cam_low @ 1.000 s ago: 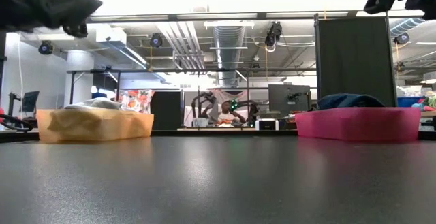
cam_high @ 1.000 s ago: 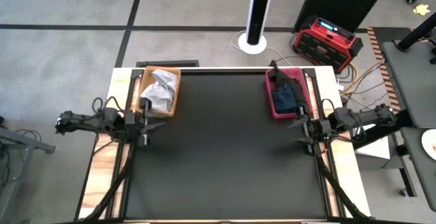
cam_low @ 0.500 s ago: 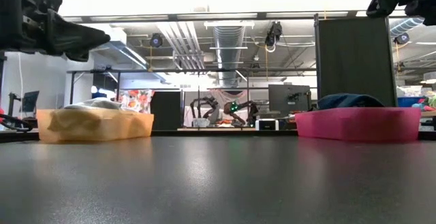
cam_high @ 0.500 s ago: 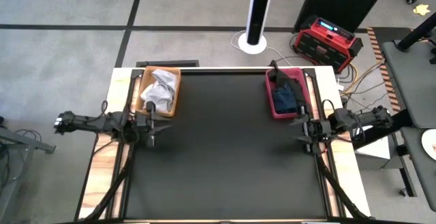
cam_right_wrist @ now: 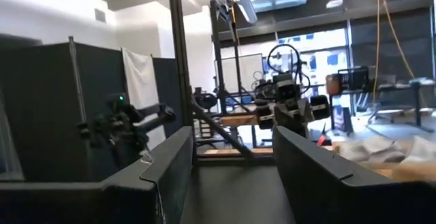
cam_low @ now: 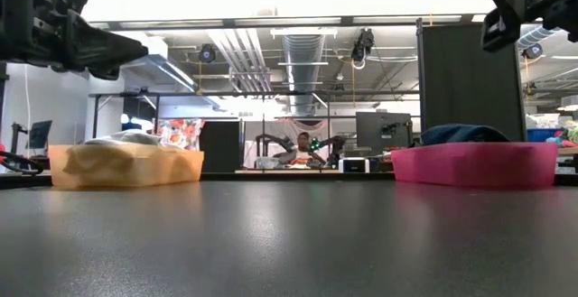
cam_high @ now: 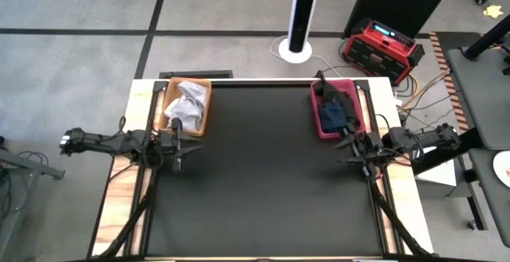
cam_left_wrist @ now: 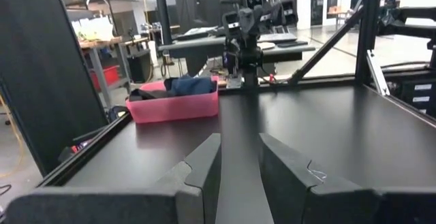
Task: Sort towels by color in basket
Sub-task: Return to Home Position
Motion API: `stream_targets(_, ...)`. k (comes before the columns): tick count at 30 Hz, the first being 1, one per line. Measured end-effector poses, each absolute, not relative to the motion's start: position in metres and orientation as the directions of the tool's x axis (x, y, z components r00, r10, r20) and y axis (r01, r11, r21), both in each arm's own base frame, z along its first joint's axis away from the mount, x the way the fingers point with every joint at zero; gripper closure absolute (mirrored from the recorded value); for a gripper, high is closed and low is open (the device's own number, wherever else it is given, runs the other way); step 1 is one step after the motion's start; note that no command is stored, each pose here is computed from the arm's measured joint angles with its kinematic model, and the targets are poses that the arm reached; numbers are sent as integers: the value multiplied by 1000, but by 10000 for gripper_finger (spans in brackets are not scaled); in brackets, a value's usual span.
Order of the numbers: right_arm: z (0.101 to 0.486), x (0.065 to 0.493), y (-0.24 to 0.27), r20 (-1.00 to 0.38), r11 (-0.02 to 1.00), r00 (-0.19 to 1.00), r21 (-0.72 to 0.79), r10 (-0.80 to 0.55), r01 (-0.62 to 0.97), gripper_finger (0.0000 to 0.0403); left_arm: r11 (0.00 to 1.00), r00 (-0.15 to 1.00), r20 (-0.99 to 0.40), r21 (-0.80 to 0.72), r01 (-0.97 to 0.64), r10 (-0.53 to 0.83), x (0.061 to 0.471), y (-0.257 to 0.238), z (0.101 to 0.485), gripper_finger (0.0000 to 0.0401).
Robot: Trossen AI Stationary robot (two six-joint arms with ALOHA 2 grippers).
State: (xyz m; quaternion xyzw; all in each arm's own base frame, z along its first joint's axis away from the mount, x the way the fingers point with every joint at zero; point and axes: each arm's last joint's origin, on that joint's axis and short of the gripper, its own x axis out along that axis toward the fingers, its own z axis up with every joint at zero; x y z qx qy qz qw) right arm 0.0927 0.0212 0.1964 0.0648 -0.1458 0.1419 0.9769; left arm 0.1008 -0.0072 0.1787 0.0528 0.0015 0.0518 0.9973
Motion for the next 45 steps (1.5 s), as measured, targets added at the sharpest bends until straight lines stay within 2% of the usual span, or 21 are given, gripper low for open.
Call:
stream_targets(4, 196, 93, 21, 304, 945, 917, 119, 258, -306, 207, 989, 995, -6, 108, -103, 104, 102, -7, 178, 319)
stream_targets(45, 196, 93, 21, 298, 945, 919, 119, 259, -305, 207, 987, 990, -96, 129, -92, 105, 108, -8, 170, 319)
